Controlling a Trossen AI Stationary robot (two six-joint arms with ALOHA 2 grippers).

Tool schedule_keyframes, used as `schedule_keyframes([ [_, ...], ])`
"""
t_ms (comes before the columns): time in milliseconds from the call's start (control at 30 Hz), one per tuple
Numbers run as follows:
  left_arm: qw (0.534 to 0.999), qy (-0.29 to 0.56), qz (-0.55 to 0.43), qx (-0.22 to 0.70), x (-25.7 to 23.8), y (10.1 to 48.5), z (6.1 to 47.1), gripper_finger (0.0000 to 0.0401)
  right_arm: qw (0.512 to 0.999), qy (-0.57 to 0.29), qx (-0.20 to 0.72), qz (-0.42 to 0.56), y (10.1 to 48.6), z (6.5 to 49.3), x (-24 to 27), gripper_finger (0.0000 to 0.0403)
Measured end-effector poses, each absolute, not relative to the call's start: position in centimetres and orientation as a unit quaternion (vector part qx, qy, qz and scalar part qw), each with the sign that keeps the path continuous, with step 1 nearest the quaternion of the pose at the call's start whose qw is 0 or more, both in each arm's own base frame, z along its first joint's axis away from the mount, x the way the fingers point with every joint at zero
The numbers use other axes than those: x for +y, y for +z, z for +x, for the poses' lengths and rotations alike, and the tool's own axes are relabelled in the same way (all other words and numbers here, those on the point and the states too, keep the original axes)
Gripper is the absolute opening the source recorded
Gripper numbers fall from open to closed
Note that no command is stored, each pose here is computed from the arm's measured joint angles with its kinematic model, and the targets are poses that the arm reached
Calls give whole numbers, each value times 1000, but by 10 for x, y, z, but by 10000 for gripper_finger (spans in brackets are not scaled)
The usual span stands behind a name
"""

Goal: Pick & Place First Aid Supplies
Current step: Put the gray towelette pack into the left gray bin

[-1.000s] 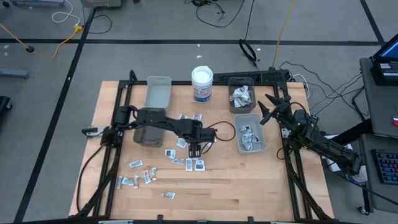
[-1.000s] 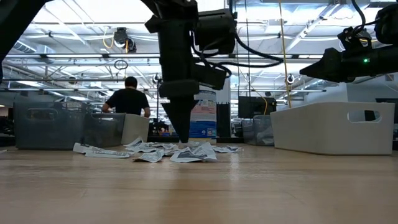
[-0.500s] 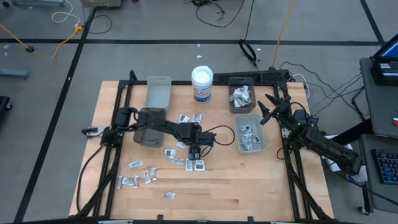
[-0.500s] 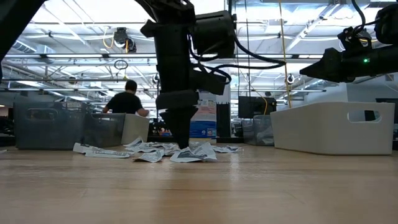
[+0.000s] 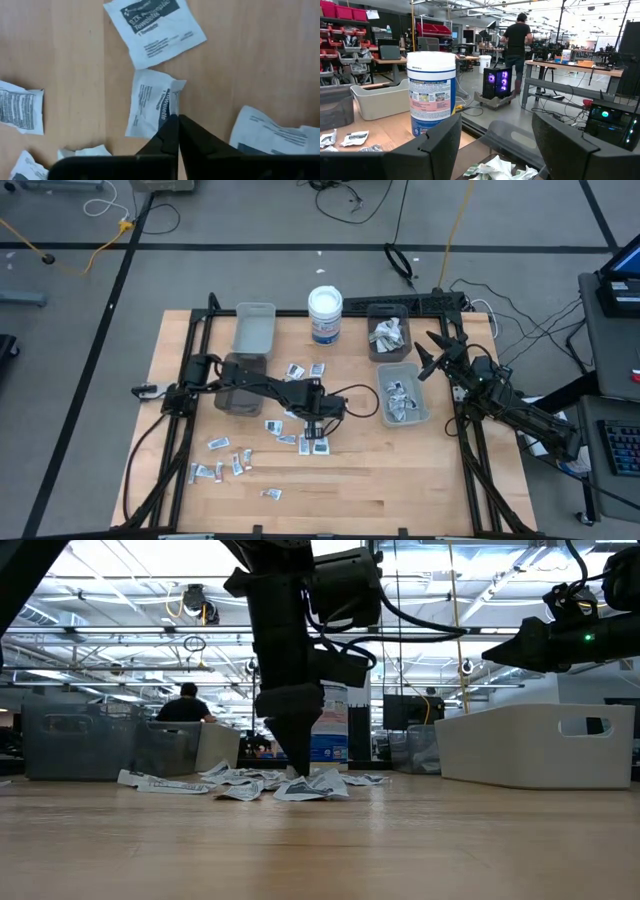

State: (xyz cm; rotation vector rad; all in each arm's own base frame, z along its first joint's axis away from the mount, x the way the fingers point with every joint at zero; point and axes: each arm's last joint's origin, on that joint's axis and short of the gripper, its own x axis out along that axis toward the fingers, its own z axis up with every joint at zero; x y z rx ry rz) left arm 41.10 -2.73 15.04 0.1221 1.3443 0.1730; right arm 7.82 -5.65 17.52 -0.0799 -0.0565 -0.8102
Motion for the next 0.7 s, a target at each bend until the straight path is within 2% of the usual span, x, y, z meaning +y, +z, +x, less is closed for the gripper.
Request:
schedule_keyframes([
  [300,767,81,44,635,-31,140,402,2,918,-394,-27,-39,175,78,-56,238],
  [700,751,112,112,641,-42,147,397,1,918,-394,-28,-39,175,78,-56,238],
])
